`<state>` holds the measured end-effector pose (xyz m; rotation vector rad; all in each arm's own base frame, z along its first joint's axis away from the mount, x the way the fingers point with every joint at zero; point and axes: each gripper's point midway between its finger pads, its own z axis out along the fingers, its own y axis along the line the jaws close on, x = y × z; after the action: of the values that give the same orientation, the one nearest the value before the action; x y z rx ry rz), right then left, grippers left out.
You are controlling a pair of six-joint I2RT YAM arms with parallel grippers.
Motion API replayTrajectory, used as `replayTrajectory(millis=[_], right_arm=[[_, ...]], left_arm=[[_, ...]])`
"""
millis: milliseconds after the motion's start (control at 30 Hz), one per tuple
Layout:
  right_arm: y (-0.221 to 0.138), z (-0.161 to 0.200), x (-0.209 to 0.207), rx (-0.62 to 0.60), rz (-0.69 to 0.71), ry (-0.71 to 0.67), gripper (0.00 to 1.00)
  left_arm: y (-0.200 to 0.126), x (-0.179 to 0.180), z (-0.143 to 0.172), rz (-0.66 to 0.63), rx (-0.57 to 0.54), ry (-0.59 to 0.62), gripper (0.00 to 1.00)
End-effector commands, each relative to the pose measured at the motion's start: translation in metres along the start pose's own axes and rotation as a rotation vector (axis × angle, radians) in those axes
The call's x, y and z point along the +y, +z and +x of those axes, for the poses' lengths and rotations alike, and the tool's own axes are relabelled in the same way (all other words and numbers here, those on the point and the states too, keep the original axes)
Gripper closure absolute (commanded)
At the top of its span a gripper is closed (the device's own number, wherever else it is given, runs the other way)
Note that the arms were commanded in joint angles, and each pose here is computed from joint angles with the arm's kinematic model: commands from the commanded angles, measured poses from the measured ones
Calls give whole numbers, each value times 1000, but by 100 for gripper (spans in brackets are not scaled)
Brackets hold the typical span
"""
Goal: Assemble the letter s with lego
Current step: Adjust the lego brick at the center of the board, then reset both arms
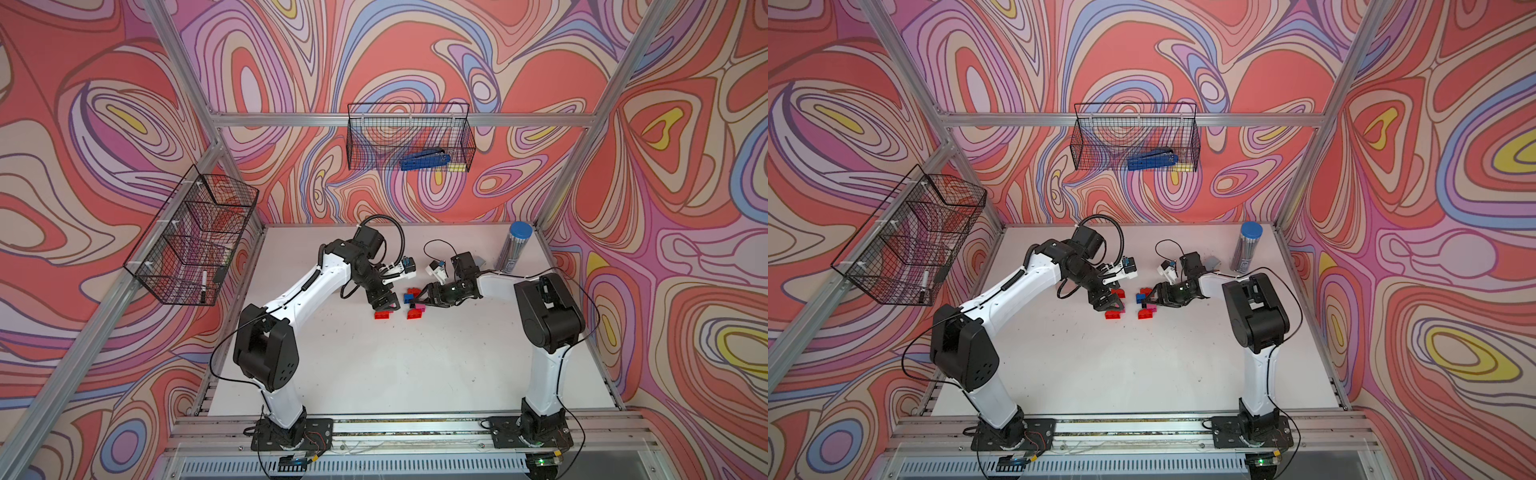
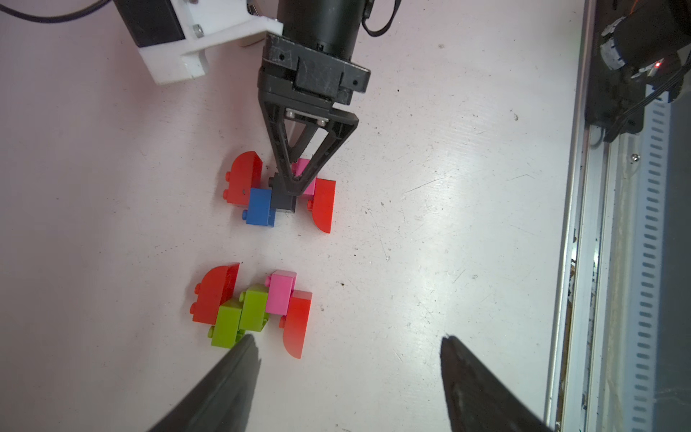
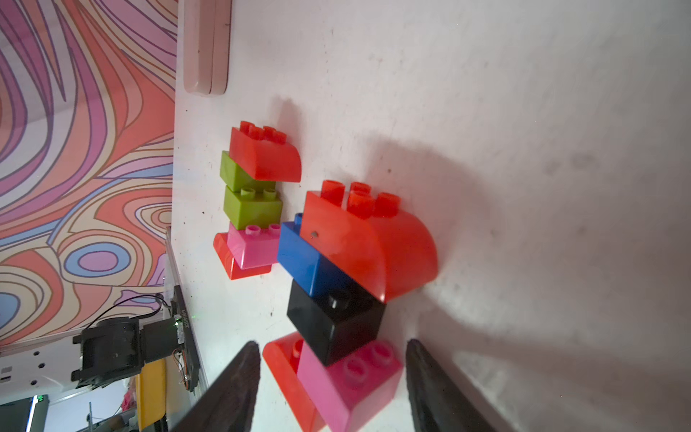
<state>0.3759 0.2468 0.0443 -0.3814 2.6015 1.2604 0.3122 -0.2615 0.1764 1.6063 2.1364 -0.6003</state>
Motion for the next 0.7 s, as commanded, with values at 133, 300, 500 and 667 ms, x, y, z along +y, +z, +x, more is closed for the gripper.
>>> replayTrajectory(millis=[133, 300, 500, 667], right_arm=[[-30, -3, 2, -62, 180, -87, 34], [-79, -15, 20, -220, 320, -268, 28], [-134, -26, 2, -419, 514, -379, 17], [-171, -30, -34, -571, 715, -384, 3]], left_arm=[[-21, 17, 5, -122, -29, -89, 20], [-45, 47, 26, -308, -163, -302, 18], [-72, 95, 99, -643, -335, -680, 12], [-88, 121, 159, -872, -410, -864, 9]])
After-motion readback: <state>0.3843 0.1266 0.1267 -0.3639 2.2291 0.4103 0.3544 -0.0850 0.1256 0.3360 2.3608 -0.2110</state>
